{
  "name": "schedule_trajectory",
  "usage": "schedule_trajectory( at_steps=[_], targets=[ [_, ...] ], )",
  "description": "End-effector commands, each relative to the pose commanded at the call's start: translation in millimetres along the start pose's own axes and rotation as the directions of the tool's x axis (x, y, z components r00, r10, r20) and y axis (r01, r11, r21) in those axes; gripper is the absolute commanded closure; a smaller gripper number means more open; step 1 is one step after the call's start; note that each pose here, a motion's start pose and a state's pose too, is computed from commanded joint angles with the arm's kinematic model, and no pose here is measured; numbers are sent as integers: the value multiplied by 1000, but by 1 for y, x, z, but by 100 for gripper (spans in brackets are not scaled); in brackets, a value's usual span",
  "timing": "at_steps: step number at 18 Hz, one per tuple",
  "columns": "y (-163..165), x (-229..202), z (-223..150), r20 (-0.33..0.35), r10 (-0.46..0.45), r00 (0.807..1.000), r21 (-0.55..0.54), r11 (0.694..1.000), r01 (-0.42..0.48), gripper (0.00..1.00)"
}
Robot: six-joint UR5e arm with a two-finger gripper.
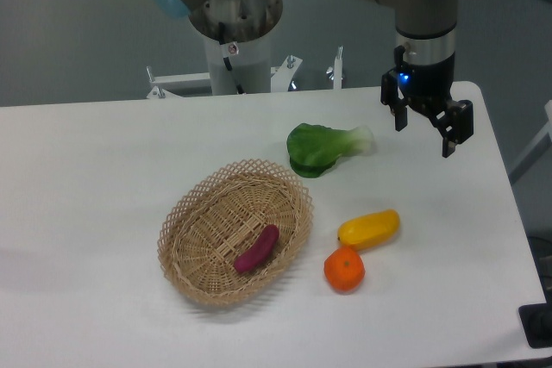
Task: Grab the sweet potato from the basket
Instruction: 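Move the open gripper over the wicker basket above the purple sweet potato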
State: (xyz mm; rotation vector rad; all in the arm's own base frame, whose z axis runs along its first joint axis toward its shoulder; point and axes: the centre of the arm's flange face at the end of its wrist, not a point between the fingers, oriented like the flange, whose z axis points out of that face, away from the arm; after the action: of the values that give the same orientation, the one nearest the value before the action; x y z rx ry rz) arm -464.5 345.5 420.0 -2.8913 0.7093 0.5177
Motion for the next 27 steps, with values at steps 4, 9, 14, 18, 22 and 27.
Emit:
schedule_trajectory(
  at_steps=[4,9,14,18,22,27],
  targets=[
    [-3,3,4,-8,-4,1000,-2,1000,4,0],
    [-19,14,13,-31,-99,995,10,995,99,0],
    [-51,24,21,-47,-251,967,40,967,253,0],
    [-96,39,26,-80,-371,925,48,926,375,0],
    [-130,65,48,-135,-384,913,30,920,391,0],
    [-172,95,75,-189,-330,925,17,941,339,0]
  ],
)
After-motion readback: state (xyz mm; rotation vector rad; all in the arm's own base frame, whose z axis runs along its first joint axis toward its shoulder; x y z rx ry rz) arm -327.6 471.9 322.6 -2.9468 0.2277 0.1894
